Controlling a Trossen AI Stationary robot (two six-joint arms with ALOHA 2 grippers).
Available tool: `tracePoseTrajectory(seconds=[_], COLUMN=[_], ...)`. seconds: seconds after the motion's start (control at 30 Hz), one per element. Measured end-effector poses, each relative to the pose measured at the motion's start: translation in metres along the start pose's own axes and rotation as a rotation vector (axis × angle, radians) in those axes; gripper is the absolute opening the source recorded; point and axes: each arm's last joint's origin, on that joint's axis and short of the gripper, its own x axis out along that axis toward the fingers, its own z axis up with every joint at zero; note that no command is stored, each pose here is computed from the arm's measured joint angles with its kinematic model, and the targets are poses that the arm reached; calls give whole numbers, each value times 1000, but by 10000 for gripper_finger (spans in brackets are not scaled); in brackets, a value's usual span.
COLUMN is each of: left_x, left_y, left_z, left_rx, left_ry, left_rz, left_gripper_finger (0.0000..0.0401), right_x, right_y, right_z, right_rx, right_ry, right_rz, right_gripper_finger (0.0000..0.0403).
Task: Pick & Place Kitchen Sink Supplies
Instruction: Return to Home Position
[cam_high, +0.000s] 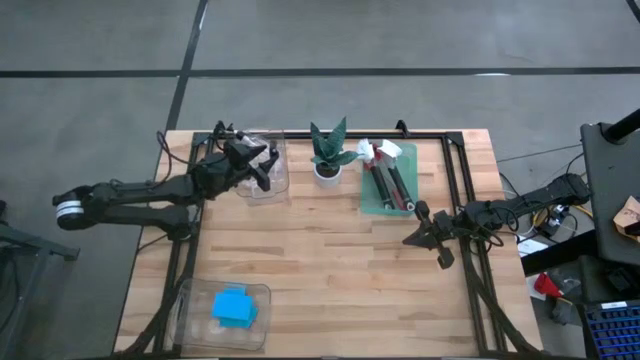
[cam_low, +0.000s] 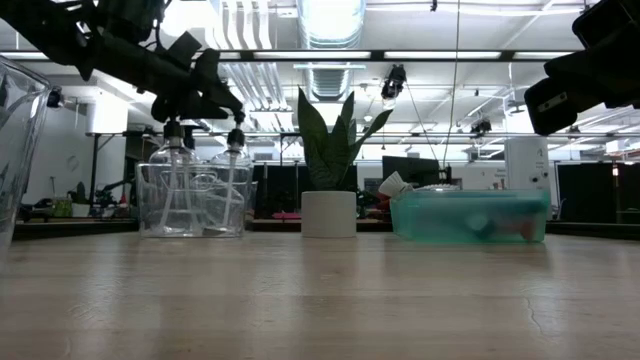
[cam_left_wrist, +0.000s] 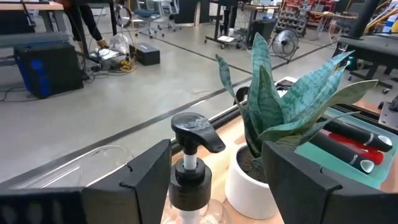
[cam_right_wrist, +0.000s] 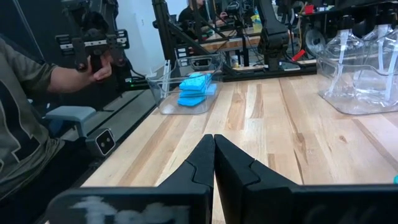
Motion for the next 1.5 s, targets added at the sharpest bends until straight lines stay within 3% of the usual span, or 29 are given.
tracePoseTrajectory(seconds=[0.3, 0.83, 1.07, 1.17, 1.3, 1.5], left_x=[-14, -42, -54, -59, -61, -71], left_y=[0, 9, 10, 8, 0, -11], left_z=[14, 26, 35, 34, 28, 20], left_rx=[9, 42, 12, -21, -24, 59], left_ry=[-86, -145, -217, -197, -142, -122], left_rz=[-72, -80, -167, -300, -523, -650], left_gripper_finger=[242, 241, 241, 234, 178, 21], right_x=[0, 0, 0, 0, 0, 0], right_y=[0, 0, 0, 0, 0, 0], right_z=[0, 0, 0, 0, 0, 0], right_rx=[0, 0, 0, 0, 0, 0], right_ry=[0, 0, 0, 0, 0, -1], right_rz=[0, 0, 0, 1, 0, 1], right_gripper_finger=[8, 8, 8, 8, 8, 8])
